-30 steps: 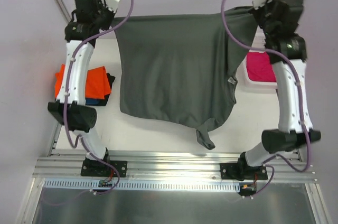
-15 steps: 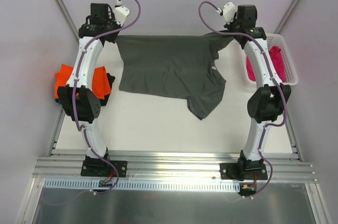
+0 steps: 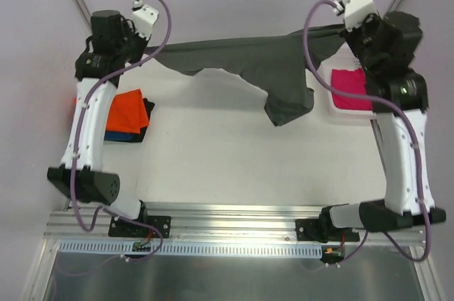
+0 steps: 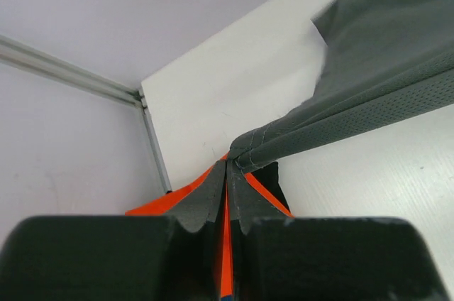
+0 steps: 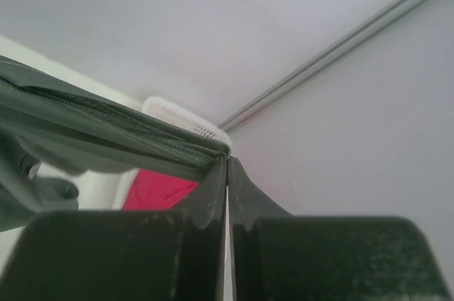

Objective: Fold and stack the t-shirts
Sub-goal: Flatten the tshirt out

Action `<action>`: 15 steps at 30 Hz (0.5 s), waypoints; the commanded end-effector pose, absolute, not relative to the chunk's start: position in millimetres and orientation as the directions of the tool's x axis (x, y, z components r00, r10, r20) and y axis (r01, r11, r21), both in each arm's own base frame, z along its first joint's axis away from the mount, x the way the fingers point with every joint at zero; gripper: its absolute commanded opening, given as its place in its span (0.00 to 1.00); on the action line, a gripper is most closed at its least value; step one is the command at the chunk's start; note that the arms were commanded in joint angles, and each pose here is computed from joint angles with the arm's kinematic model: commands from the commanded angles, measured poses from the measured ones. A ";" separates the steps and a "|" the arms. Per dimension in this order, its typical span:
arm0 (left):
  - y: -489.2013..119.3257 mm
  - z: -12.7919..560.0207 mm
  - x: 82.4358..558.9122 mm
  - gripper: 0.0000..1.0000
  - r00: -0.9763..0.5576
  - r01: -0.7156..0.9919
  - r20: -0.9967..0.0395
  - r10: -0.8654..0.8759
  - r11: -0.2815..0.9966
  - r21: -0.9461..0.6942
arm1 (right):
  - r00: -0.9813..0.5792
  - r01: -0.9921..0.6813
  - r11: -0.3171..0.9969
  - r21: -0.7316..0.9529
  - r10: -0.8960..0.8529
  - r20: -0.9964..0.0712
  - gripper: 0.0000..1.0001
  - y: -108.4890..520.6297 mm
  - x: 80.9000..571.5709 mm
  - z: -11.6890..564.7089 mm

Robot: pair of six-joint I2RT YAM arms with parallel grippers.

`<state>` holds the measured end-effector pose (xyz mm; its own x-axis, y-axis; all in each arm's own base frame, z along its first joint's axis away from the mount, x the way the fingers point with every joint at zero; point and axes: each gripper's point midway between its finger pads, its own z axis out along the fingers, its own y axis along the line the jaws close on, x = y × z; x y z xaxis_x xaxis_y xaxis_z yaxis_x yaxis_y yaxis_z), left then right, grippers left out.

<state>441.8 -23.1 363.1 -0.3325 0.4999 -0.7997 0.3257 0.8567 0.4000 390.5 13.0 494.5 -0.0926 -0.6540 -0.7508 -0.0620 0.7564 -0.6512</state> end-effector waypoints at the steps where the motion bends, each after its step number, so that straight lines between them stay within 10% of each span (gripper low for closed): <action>1: -10.0 414.3 392.8 0.00 -0.243 0.225 -0.852 0.464 0.881 0.416 | -0.090 0.061 0.771 -0.634 -0.628 -0.773 0.01 -16.5 322.2 527.9; 15: 0.5 475.0 297.4 0.00 -0.064 0.115 -0.875 0.479 0.875 0.470 | 0.021 0.302 0.676 -0.672 -0.709 -0.705 0.01 -62.8 177.2 582.8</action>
